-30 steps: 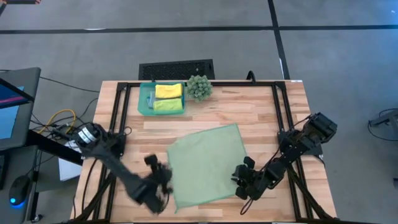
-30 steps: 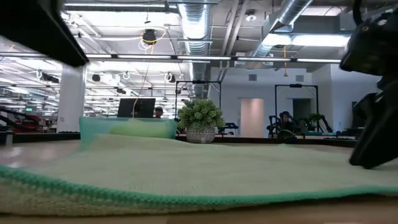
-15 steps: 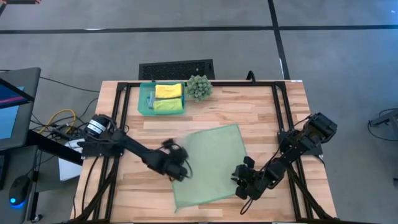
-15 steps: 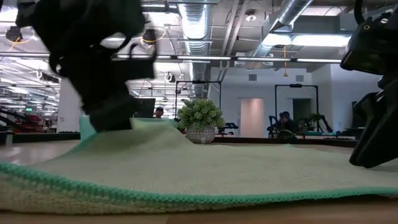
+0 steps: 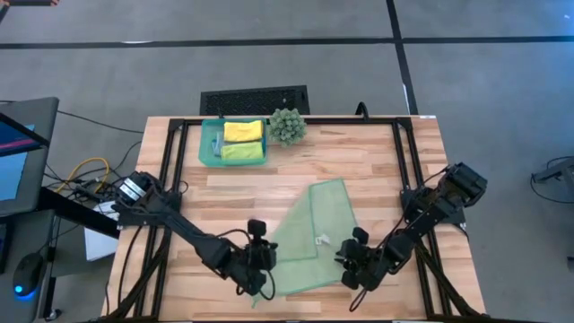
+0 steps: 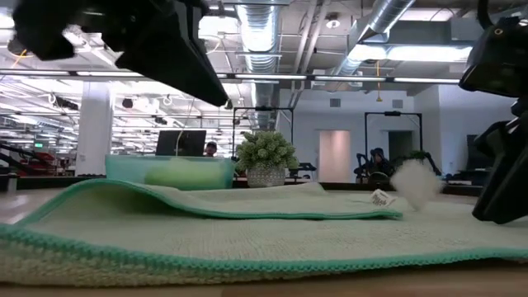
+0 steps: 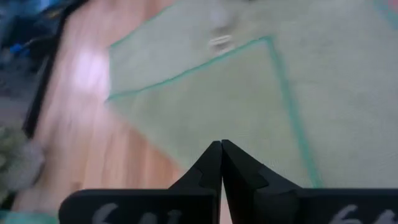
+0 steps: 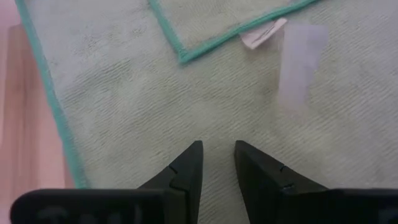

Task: Fold microfiber towels
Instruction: Fold the green microfiber cloth

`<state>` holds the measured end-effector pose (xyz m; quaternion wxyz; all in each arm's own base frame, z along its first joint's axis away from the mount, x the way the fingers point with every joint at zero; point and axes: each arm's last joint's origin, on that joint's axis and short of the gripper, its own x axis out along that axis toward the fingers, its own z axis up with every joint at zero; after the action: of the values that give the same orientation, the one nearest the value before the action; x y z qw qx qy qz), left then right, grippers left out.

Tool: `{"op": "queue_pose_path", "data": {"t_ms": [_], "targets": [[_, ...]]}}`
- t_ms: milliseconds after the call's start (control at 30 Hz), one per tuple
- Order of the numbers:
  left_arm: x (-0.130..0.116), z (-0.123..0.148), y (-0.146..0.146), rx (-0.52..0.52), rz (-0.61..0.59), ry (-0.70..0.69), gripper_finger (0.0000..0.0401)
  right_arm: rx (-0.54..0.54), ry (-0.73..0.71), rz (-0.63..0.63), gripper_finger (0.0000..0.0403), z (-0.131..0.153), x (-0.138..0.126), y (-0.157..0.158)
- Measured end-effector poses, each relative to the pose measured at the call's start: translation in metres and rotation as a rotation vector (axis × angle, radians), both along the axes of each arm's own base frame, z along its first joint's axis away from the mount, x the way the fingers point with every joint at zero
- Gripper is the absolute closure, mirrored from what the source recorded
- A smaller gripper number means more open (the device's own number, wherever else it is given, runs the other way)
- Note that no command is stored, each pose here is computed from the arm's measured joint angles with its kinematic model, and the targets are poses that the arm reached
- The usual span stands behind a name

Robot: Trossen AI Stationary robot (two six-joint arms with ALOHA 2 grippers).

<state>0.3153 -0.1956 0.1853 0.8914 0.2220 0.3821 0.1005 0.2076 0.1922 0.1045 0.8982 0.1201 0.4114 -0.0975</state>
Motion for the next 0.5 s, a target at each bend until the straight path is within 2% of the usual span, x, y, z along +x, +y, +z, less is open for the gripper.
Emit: {"op": "queue_pose_path", "data": {"t_ms": [100, 233, 400, 500], "targets": [[0.002, -0.001, 0.003, -0.043, 0.036, -0.013, 0.04, 0.018, -0.002, -0.01, 0.0285, 0.0, -0.002, 0.002], [0.019, -0.013, 0.005, -0.198, -0.1, -0.035, 0.0401, 0.031, -0.007, -0.017, 0.0285, 0.0, -0.005, 0.005], [0.051, -0.038, 0.011, -0.154, -0.197, -0.142, 0.04, 0.052, -0.014, -0.046, 0.0285, 0.0, -0.004, 0.005], [0.068, -0.05, 0.016, -0.151, -0.231, -0.146, 0.0387, 0.072, -0.019, -0.069, 0.0285, 0.0, -0.004, 0.005]]}}
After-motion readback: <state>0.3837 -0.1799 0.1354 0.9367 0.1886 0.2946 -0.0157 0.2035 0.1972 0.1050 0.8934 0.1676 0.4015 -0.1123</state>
